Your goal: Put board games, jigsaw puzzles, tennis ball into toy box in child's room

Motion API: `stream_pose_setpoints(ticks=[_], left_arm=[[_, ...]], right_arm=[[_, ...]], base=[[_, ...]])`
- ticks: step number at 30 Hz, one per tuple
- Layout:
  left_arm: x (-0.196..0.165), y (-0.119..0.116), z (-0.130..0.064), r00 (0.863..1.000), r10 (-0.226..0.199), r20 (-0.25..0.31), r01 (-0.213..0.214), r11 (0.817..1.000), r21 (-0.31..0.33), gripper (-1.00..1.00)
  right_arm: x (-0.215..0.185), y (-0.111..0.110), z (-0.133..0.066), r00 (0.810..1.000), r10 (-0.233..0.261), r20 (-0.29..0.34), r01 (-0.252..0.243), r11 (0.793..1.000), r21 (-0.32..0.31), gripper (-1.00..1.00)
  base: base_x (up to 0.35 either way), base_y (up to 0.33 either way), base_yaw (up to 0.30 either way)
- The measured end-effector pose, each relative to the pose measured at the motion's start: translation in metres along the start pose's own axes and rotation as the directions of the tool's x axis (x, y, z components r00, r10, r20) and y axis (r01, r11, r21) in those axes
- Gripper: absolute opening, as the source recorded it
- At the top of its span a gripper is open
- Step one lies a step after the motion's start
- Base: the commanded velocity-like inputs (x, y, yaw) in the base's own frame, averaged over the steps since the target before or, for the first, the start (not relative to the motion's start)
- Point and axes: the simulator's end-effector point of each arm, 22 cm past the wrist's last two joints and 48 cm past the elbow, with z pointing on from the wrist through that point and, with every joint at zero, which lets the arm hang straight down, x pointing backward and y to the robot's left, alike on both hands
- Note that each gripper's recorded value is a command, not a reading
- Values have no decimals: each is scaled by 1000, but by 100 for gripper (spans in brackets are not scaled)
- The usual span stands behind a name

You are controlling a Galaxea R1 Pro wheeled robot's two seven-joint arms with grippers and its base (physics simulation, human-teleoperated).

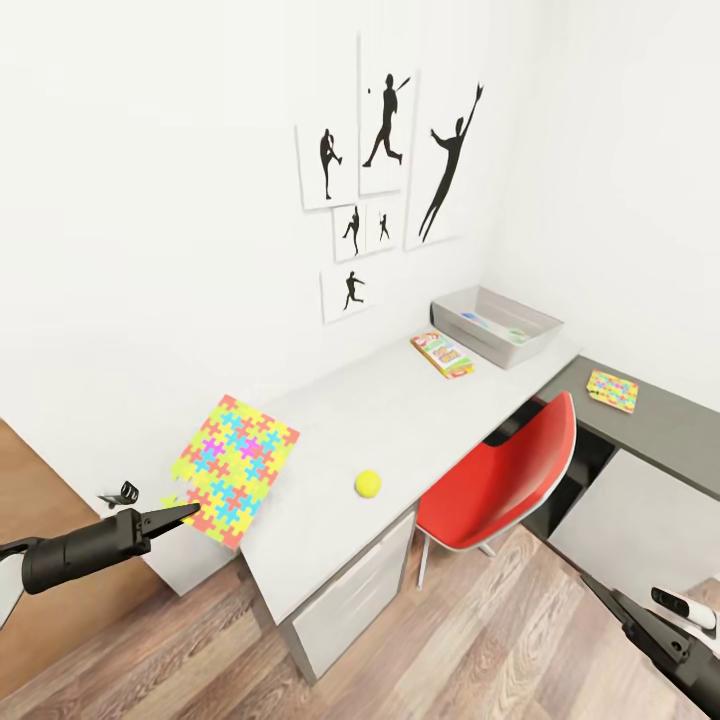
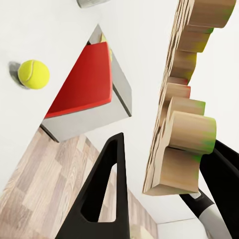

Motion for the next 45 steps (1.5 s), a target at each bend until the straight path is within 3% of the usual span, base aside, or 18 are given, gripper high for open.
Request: stream_pose_setpoints(ticks=[33,40,45], left_arm=[[-4,-15,-1,1000,29,7,-29,999,20,-100],[-4,-18,-1,999,33,7,-33,999,25,-100],[-4,-32,-3,999,38,10,-39,996,77,-100]], right_arm=[[-8,7,-2,1000,-22,18,22,1000,-6,100],[-10,8,-4,999,-23,23,23,1000,-8,100],[-17,10,-8,998,-36,44,36,999,-3,100]], base=[[0,0,-1],[0,0,-158],[0,0,-204]])
